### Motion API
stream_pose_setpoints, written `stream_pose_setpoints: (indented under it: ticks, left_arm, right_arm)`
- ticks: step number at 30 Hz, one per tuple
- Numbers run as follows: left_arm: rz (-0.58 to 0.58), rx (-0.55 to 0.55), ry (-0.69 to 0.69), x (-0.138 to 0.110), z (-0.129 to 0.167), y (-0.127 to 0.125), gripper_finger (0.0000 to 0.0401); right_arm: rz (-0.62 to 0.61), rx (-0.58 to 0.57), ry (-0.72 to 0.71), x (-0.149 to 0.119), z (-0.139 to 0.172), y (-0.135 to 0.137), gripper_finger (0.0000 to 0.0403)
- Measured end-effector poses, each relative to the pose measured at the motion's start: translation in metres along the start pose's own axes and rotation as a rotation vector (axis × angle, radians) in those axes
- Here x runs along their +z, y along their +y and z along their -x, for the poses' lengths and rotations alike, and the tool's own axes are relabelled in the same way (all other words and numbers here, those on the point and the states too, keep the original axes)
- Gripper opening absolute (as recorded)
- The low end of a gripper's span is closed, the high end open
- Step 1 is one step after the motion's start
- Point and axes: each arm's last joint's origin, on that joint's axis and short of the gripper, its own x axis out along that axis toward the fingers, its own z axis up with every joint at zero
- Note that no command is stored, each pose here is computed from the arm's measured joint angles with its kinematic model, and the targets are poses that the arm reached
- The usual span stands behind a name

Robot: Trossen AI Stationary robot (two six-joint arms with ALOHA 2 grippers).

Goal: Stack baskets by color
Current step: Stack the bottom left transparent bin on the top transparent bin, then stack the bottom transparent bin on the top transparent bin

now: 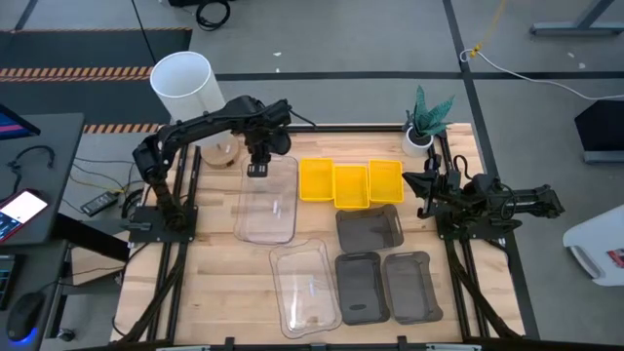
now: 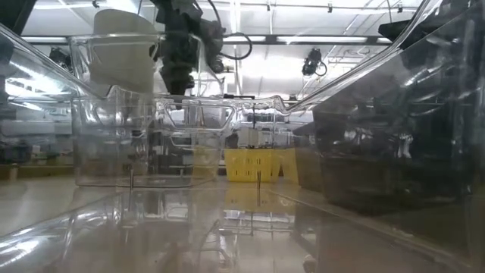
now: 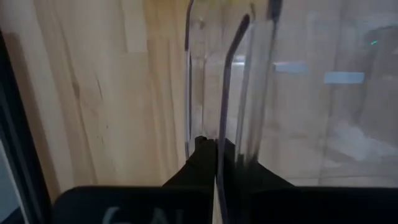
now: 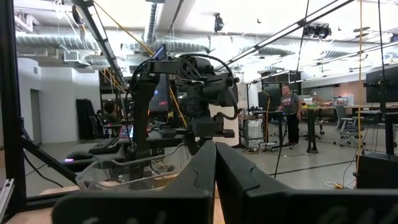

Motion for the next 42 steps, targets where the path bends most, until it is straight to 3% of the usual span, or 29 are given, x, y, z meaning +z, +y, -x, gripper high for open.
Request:
stream_pose_setpoints:
  ticks: [10,19,25,34,42]
  left_arm:
    - [0.020,-0.038,-0.010,-0.003,0.000,0.004,0.0009]
    - [0.034,-0.078,0.056,0.006,-0.030,0.014,0.0013]
    - [0.048,-0.074,0.061,0.010,-0.037,0.017,0.0071]
    - [0.017,0.064,0.089,0.014,-0.026,0.009,0.0187]
    - [-0.014,0.159,-0.018,0.028,0.008,-0.007,0.0195]
  right_arm:
    - [0.000,0.000,0.000,0.000,0.000,0.000,0.0016]
    - [0.000,0.000,0.000,0.000,0.000,0.000,0.0016]
    - [0.000,0.000,0.000,0.000,0.000,0.000,0.0016]
    - [0.000,0.000,0.000,0.000,0.000,0.000,0.0016]
    - [0.000,0.003,0.000,0.000,0.000,0.000,0.0016]
